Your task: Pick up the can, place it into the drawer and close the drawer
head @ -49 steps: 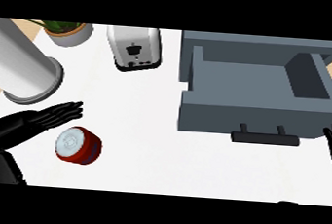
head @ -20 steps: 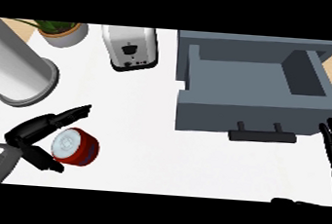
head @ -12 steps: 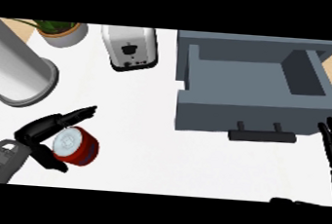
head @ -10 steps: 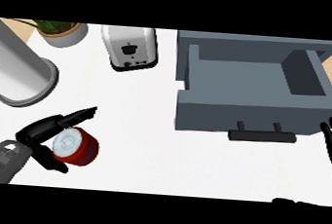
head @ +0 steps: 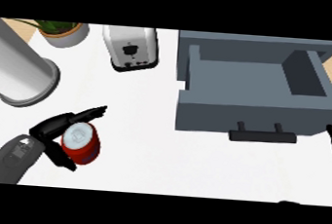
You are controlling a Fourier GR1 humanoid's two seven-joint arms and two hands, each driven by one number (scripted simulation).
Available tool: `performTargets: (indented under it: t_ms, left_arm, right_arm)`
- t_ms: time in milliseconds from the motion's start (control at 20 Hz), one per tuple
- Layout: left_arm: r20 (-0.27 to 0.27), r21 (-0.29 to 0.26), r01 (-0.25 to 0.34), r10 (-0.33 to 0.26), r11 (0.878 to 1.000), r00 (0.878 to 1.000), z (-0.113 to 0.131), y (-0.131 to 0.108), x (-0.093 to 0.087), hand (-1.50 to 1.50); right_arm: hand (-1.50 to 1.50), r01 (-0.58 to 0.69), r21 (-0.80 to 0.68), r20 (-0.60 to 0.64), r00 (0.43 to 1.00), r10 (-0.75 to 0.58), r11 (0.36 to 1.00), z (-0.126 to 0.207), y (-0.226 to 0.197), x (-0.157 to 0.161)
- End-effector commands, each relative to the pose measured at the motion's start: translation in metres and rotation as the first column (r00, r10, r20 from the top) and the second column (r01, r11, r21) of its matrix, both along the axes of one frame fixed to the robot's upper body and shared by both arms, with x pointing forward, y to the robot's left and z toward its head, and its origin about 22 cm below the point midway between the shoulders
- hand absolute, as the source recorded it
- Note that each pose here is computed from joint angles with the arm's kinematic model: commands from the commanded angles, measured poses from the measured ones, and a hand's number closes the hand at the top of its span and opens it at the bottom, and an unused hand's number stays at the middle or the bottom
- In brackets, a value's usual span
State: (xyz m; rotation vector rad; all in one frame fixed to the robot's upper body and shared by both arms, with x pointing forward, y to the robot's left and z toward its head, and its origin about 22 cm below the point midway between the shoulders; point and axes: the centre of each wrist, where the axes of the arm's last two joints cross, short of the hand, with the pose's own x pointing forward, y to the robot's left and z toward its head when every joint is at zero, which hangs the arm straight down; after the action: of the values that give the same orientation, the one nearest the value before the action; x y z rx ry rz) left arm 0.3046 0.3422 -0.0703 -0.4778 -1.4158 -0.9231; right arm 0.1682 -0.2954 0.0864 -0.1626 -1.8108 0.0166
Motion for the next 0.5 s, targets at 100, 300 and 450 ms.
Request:
performTargets:
  t_ms: [100, 300, 450]
  left_arm:
    - [-0.083, -0.169, 0.114, -0.129, 0.979, 0.988, -0.009, -0.011, -0.001, -1.50]
    - [-0.073, -0.184, 0.127, -0.142, 0.975, 0.987, -0.010, -0.008, -0.001, -1.50]
    - [-0.058, -0.171, 0.153, -0.165, 0.973, 0.985, -0.021, -0.030, -0.006, -1.50]
  right_arm:
    - [-1.50, -0.015, 0.003, -0.004, 1.000, 0.015, 1.000, 0.001, 0.000, -0.016]
    - [-1.50, 0.001, 0.012, -0.004, 1.000, -0.001, 1.000, -0.007, 0.001, -0.005]
    - [-1.50, 0.001, 0.007, -0.015, 1.000, -0.001, 1.000, -0.007, -0.001, -0.009]
